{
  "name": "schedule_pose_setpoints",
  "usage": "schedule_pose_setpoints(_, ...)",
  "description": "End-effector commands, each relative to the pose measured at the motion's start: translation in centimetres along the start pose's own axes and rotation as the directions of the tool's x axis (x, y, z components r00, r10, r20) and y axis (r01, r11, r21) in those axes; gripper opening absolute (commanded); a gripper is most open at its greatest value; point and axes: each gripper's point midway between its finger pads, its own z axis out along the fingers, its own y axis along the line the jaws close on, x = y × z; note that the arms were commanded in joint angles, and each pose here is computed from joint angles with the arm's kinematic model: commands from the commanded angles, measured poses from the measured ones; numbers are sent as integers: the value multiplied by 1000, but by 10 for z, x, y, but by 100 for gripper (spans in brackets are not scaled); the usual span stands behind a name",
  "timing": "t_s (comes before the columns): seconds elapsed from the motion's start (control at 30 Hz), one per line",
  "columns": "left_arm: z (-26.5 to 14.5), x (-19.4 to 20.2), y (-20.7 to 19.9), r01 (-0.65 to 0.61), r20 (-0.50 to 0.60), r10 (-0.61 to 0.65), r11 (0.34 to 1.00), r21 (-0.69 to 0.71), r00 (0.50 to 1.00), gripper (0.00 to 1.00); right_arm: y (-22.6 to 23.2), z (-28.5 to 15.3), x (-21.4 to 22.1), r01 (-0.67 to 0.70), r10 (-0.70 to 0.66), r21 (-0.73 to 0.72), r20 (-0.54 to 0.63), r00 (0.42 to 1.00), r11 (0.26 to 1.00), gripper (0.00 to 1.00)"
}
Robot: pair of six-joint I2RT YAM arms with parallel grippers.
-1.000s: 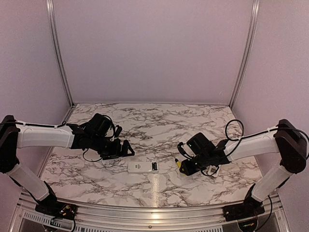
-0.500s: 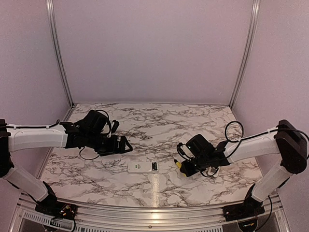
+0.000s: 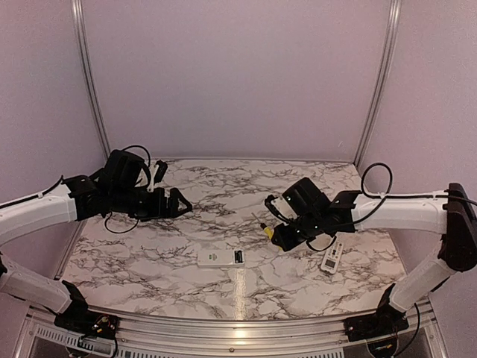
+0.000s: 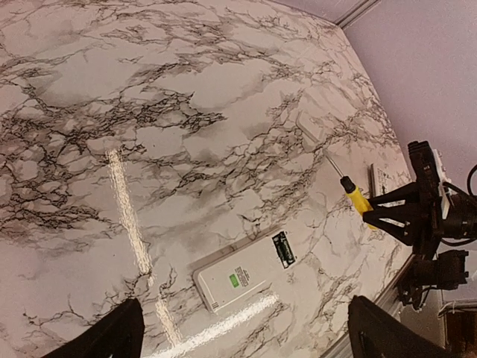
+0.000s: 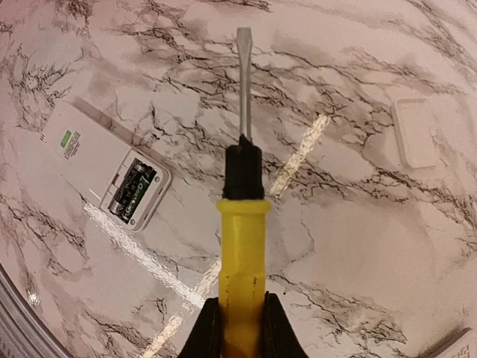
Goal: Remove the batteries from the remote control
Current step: Pick up the screwdriver from the center of the board, then pass from the right arm to the left
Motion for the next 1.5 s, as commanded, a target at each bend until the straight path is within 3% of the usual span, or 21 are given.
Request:
schedule_pose_setpoints(0.0, -24, -25, -21, -80, 37, 78, 996, 49, 996, 99, 17, -28, -29, 74, -72, -53, 49, 996, 996, 0)
schedule_pose_setpoints(0.13, -41, -36, -62, -161, 40, 156, 961, 225, 987, 99, 40, -49, -49, 116, -102, -191, 81, 991, 975, 0)
schedule_pose_setpoints(0.33, -72, -50, -115, -228, 112, 198, 848, 478, 974, 98, 74, -91, -63, 154, -115, -406, 121, 986, 901, 0)
schedule_pose_setpoints(0.57, -95, -62, -149, -266, 170, 204, 732, 627, 964, 91, 111, -148, -73, 198, -105, -600, 188, 977, 775, 0)
schedule_pose_setpoints(0.67, -95, -63, -157, -257, 149, 212, 705, 661, 966, 88, 123, -171, -80, 225, -108, -660, 214, 971, 717, 0)
schedule_pose_setpoints(0.8, -98, -62, -170, -207, 98, 202, 637, 743, 974, 76, 133, -191, -87, 246, -111, -701, 233, 966, 670, 0)
schedule_pose_setpoints(1.03, -101, -71, -182, -169, 86, 164, 599, 782, 983, 67, 132, -204, -105, 273, -110, -667, 276, 955, 693, 0)
schedule_pose_setpoints(1.27, -74, -73, -179, -70, 2, 100, 674, 735, 995, 59, 110, -201, -127, 294, -137, -491, 330, 934, 820, 0)
schedule_pose_setpoints(1.47, -58, -79, -178, 4, -48, 42, 708, 706, 998, 51, 113, -197, -133, 332, -210, -407, 316, 925, 851, 0)
